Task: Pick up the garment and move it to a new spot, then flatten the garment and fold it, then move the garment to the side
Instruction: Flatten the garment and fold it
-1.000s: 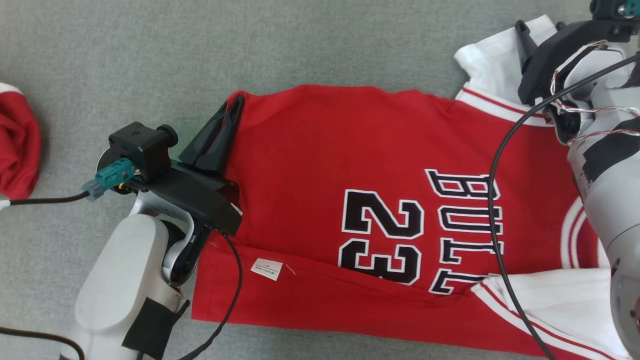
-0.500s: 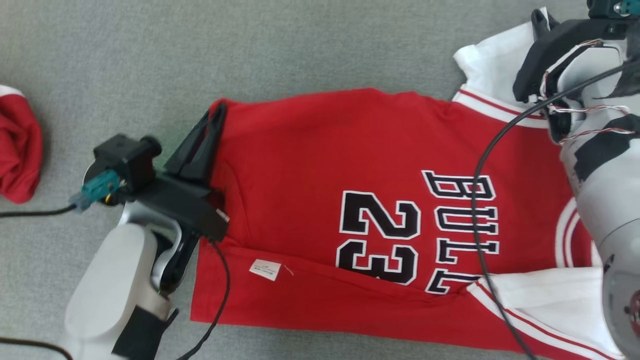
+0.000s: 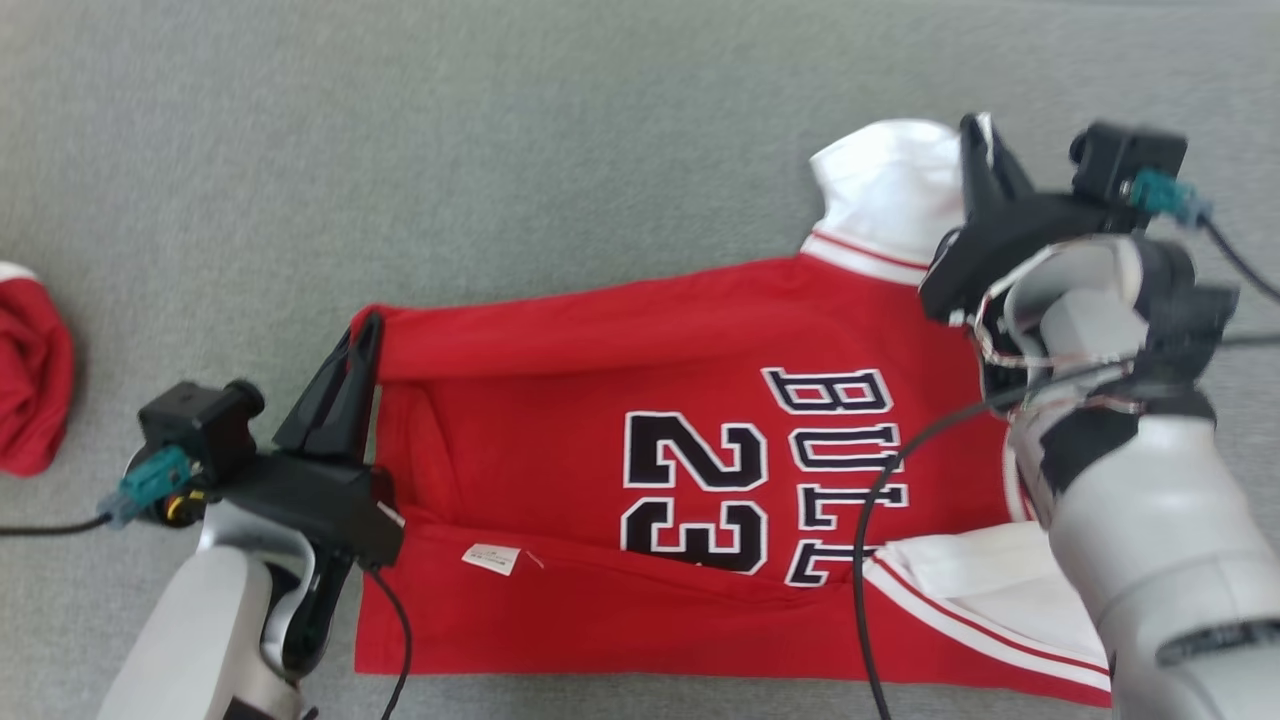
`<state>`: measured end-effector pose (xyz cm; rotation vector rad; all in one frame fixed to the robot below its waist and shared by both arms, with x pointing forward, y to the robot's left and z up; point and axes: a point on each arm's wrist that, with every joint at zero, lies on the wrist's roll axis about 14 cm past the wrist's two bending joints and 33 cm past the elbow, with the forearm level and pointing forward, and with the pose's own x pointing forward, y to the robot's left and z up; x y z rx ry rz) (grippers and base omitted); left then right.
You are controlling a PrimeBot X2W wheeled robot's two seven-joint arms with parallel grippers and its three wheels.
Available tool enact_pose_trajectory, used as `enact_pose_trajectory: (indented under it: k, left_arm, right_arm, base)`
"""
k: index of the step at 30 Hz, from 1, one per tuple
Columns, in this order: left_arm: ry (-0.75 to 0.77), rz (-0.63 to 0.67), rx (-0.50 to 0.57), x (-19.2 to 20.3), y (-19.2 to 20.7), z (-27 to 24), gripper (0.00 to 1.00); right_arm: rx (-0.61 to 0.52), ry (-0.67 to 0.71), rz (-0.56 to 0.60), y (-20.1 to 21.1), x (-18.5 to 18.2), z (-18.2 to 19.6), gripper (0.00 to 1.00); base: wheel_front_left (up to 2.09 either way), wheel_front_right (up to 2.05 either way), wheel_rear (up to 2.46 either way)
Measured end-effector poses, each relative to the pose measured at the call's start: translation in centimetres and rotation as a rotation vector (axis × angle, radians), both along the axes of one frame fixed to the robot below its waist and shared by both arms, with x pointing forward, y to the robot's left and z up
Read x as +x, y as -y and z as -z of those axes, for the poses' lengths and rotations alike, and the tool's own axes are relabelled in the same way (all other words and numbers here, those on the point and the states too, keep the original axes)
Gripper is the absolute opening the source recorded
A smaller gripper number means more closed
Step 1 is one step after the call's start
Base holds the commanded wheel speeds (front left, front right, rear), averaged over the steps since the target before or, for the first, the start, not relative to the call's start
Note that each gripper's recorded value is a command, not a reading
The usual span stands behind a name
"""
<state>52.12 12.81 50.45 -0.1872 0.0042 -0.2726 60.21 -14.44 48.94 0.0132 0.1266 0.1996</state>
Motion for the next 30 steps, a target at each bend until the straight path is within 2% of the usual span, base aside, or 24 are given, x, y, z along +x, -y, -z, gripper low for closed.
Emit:
enact_pose_trajectory:
  k: [13, 19, 30]
  left_arm:
    - [0.049, 0.015, -0.015, -2.6, 1.4, -2.1, 0.0]
    - [0.069, 0.02, -0.018, -3.9, 1.8, -2.6, 0.0]
    - [0.061, 0.009, -0.011, -6.0, 1.7, -2.0, 0.0]
  right_arm:
    - [0.21, 0.121, -0.016, 2.9, -8.7, -2.7, 0.0]
    - [0.272, 0.099, -0.04, 2.8, -12.7, -2.4, 0.0]
    - [0.351, 0.004, -0.034, 2.4, -17.8, -0.3, 0.0]
  base:
    - [0.0, 0.0, 0.0]
    - [0.0, 0.0, 0.0]
    - [0.0, 0.0, 0.0]
